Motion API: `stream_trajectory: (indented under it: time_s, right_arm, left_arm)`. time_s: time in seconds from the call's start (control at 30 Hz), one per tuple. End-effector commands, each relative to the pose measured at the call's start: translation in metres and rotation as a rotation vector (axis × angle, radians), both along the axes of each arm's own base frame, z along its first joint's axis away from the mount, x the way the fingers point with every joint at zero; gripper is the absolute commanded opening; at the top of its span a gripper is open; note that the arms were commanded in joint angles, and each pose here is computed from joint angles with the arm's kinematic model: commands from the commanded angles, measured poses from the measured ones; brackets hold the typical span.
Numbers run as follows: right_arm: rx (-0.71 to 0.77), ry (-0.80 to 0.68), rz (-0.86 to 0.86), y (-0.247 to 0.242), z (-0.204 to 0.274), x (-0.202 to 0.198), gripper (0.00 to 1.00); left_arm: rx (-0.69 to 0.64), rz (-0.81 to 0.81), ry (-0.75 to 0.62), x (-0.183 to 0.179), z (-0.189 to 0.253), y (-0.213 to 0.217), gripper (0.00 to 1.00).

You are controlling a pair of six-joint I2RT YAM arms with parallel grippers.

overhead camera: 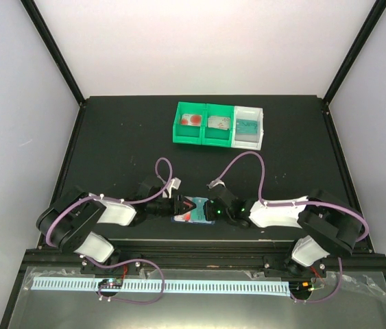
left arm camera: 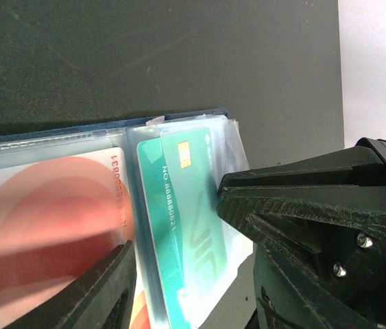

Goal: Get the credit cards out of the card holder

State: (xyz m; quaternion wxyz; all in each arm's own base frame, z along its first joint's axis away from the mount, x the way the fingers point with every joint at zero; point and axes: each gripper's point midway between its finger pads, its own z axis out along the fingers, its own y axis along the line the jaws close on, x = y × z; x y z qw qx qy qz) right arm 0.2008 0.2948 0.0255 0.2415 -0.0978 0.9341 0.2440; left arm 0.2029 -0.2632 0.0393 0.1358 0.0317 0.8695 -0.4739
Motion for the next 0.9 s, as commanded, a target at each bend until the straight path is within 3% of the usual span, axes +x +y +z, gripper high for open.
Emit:
stream_trajectory:
  time_s: [0.0, 0.3, 0.6, 0.87]
  right_arm:
    - [-0.062, 0.028, -0.013, -0.013, -0.016, -0.005, 0.10]
    - [-0.049, 0.059, -0.014, -0.015, -0.025, -0.011, 0.09]
    - [-0.050, 0.067, -0.025, -0.018, -0.029, -0.013, 0.09]
    - [-0.058, 0.066, -0.039, -0.021, -0.031, -0.013, 0.08]
  left_arm:
    - [0.010, 0.009, 0.004, 0.003, -0.005, 0.001, 0.48]
    - [-0.030, 0.007, 0.032, 0.000, -0.006, -0.003, 0.38]
    - [-0.023, 0.012, 0.011, 0.001, -0.002, -0.001, 0.02]
    - [0.017, 0.028, -0.011, 0.002, -0.001, 0.008, 0.02]
